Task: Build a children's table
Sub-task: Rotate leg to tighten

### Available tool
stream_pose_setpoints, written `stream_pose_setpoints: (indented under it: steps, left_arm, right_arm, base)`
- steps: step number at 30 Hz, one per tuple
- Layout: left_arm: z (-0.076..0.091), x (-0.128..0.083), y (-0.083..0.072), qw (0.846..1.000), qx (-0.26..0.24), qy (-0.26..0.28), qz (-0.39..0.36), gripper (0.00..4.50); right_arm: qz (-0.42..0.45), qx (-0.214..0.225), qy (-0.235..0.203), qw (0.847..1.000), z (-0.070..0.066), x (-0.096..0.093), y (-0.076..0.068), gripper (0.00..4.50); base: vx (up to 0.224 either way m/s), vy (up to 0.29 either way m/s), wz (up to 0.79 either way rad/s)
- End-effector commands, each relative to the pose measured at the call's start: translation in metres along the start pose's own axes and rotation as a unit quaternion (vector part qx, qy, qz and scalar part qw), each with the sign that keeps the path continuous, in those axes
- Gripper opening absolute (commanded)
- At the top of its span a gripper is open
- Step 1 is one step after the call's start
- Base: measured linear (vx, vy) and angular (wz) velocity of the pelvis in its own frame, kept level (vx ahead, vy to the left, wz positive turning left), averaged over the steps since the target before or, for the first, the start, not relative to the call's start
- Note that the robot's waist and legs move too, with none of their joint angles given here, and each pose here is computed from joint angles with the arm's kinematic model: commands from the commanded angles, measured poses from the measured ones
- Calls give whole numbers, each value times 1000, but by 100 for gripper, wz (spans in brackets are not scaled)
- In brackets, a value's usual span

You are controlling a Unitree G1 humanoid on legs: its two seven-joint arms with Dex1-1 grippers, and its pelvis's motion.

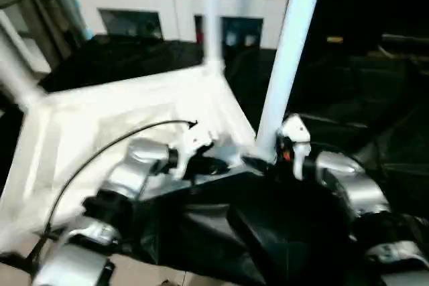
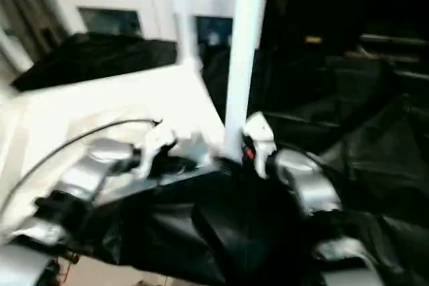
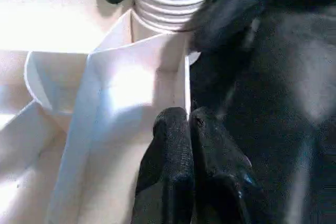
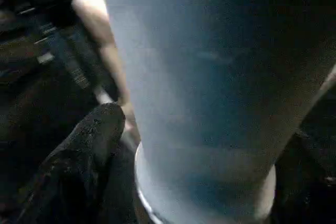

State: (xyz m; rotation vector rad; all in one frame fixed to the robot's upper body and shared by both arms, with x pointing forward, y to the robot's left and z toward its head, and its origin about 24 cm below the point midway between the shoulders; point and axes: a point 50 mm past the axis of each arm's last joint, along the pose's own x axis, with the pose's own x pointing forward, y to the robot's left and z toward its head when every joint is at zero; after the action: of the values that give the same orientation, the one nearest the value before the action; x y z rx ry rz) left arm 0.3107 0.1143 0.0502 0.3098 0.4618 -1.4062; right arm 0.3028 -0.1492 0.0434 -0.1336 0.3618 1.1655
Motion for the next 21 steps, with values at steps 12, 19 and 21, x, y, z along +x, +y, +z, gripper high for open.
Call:
stream_pose_setpoints:
  steps: [12,19,21]
  left_arm:
    - [0,-7,-15,995,15,25,-99,0]
    - [3,0,-11,998,13,7,-53,0]
    - [6,3,-7,999,13,-4,-29,0]
  right_arm:
    - [126,1,51,991,-3,-1,16,326]
    - [101,8,40,994,-8,6,19,280]
    - [72,10,32,997,-9,10,17,276]
  base:
    - [0,0,0]
    - [0,0,0]
    - [0,0,0]
